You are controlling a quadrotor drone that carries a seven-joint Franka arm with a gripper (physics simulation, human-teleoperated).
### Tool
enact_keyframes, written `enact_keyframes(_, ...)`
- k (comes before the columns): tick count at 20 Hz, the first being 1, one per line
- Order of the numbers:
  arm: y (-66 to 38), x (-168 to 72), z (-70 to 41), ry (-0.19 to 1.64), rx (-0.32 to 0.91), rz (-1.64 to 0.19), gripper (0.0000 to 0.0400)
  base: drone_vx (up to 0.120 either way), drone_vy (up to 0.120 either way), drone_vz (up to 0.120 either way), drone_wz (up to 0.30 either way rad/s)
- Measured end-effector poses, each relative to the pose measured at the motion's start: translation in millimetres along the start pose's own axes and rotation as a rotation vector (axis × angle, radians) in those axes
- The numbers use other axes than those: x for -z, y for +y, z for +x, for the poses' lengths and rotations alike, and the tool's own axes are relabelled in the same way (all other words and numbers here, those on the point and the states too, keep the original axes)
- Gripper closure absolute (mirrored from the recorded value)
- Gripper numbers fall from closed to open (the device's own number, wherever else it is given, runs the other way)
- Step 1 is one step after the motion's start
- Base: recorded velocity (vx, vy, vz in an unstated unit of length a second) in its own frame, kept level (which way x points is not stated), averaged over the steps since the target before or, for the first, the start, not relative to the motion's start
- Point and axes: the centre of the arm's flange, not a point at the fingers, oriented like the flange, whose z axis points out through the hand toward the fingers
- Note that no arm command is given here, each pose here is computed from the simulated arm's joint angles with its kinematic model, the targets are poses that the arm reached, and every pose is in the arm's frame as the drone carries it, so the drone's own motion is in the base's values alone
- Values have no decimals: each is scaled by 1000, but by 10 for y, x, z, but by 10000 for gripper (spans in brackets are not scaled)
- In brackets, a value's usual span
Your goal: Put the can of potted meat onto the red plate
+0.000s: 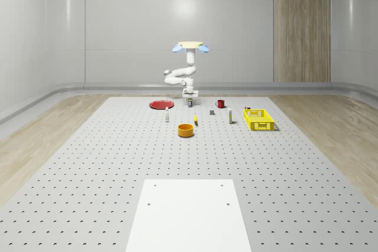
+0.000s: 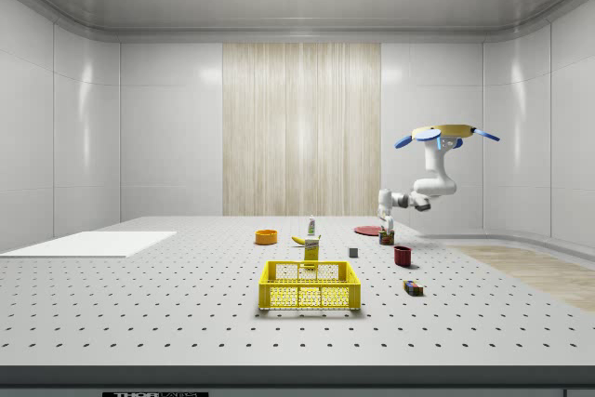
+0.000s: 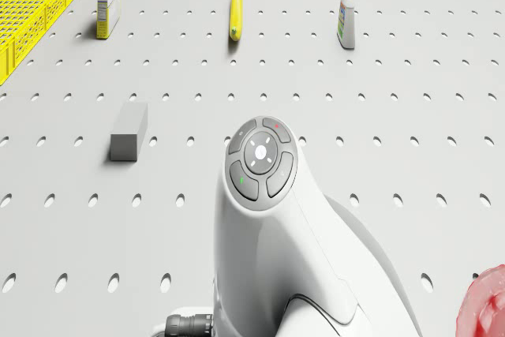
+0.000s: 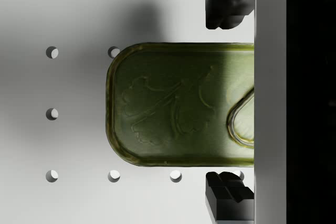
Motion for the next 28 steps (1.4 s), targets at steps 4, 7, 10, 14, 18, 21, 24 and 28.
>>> enact_keyframes(4,-5,-63,-1,0,0,0,0,0,0,0,0)
enact_keyframes(7,-7,-95,-1,0,0,0,51,0,0,0,0)
enact_keyframes(10,-7,-112,0,1,-1,-1,94,0,0,0,0)
enact_keyframes(14,-7,-123,2,3,3,-2,104,0,0,0,0)
enact_keyframes(18,-7,-128,3,4,-11,-2,105,0,0,0,0)
enact_keyframes(21,-7,-105,3,3,-17,-2,110,0,0,0,0)
enact_keyframes(24,-7,-18,2,4,-10,-3,112,0,0,0,0)
enact_keyframes(28,-6,120,2,5,-5,-3,112,0,-20,100,0)
